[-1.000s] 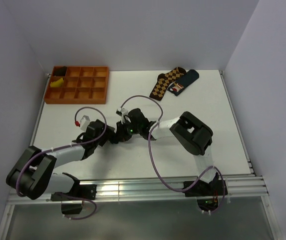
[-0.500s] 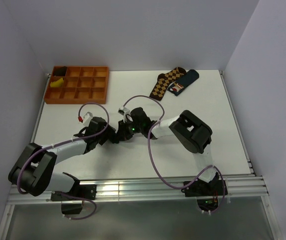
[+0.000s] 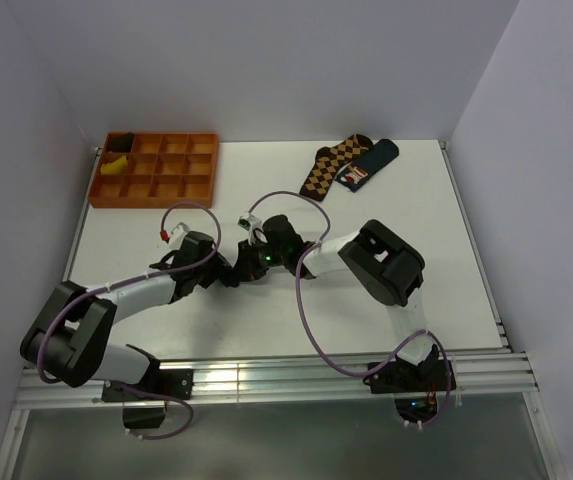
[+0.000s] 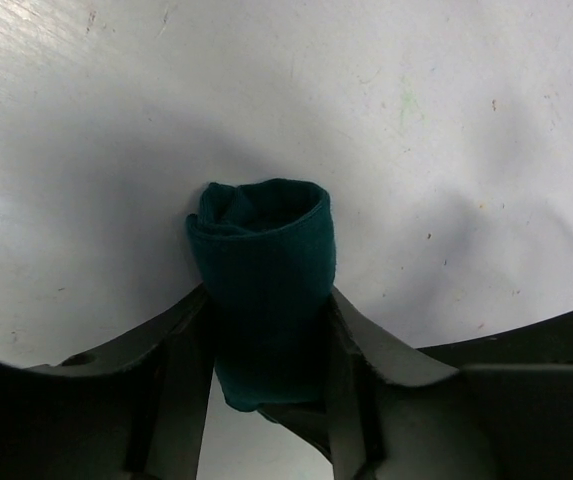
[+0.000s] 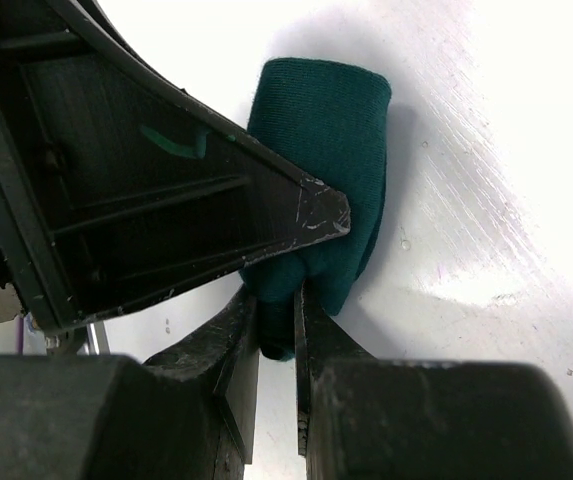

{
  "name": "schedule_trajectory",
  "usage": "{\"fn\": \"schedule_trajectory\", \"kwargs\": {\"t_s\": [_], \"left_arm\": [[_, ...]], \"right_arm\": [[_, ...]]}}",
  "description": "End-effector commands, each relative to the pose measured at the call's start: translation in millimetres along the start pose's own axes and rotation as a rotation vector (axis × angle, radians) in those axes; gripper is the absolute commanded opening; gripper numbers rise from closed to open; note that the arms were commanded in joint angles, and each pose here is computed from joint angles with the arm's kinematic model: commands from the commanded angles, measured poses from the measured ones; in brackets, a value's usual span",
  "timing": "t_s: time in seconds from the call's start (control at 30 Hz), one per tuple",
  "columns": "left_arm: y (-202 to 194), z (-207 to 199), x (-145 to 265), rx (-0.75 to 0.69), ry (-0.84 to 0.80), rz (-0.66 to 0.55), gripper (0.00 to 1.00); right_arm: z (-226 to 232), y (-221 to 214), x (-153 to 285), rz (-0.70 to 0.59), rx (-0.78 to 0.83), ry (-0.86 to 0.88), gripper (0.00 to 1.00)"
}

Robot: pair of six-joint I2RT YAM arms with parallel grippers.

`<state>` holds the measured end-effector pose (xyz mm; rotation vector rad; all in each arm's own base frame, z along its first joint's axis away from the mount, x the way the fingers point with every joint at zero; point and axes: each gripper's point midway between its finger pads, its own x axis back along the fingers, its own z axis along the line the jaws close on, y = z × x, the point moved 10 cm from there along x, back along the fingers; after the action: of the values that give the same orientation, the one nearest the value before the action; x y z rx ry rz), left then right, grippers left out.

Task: Roll the socks
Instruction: Pick up the sock at the center of the board.

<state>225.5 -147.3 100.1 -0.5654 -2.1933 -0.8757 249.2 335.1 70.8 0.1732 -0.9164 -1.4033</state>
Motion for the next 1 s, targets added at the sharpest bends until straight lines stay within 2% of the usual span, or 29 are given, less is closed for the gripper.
{"fn": "schedule_trajectory", "kwargs": {"t_s": [0.0, 0.2, 0.23, 0.3, 0.33, 0.43, 0.5, 0.57, 0.6, 0.67, 0.73, 0.77, 0.83, 0.97], "left_arm": [[-17.9, 28.3, -2.3, -0.047, 0.133, 0.112, 0.43], [-16.1, 24.0, -3.8, -0.057, 0.129, 0.113, 0.11], [-15.1, 22.2, -3.9, -0.06, 0.129, 0.113, 0.0], [-13.7, 20.8, -5.1, -0.067, 0.14, 0.107, 0.0], [-12.0, 19.0, -4.5, -0.079, 0.147, 0.106, 0.0], [-7.7, 16.1, -6.6, -0.12, 0.193, 0.101, 0.0], [-7.3, 18.4, -11.4, -0.151, 0.244, 0.103, 0.0], [-5.5, 15.3, -14.1, -0.173, 0.265, 0.112, 0.0], [-7.5, 17.6, -18.2, -0.185, 0.286, 0.127, 0.0], [-6.2, 13.9, -21.9, -0.201, 0.296, 0.135, 0.0], [-4.6, 10.0, -26.6, -0.22, 0.311, 0.141, 0.0], [-4.4, 11.7, -27.1, -0.235, 0.342, 0.148, 0.0], [5.1, 0.9, -26.9, -0.265, 0.345, 0.112, 0.0], [28.1, -20.5, -19.1, -0.34, 0.388, 0.032, 0.0]], "right_arm": [[-37.3, -66.5, 8.3, 0.225, -0.178, -0.184, 0.0], [-35.4, -61.2, 12.2, 0.191, -0.184, -0.167, 0.0], [-33.5, -59.4, 14.5, 0.183, -0.181, -0.166, 0.01], [-24.9, -51.8, 23.0, 0.151, -0.164, -0.159, 0.13], [-22.6, -47.9, 28.6, 0.134, -0.161, -0.162, 0.27], [-4.4, -31.6, 56.4, 0.066, -0.131, -0.191, 0.47], [10.7, -18.5, 86.0, -0.018, -0.088, -0.237, 0.56], [15.7, -17.1, 109.1, -0.045, -0.078, -0.298, 0.6], [27.8, -4.0, 126.7, -0.122, -0.04, -0.329, 0.63], [32.7, -3.2, 147.3, -0.149, -0.026, -0.391, 0.65], [47.8, 12.4, 177.0, -0.274, 0.021, -0.444, 0.66], [52.5, 11.5, 189.2, -0.274, 0.03, -0.478, 0.67], [67.7, 19.7, 216.5, -0.374, 0.073, -0.523, 0.68], [89.5, 23.5, 255.6, -0.492, 0.113, -0.587, 0.7]]}}
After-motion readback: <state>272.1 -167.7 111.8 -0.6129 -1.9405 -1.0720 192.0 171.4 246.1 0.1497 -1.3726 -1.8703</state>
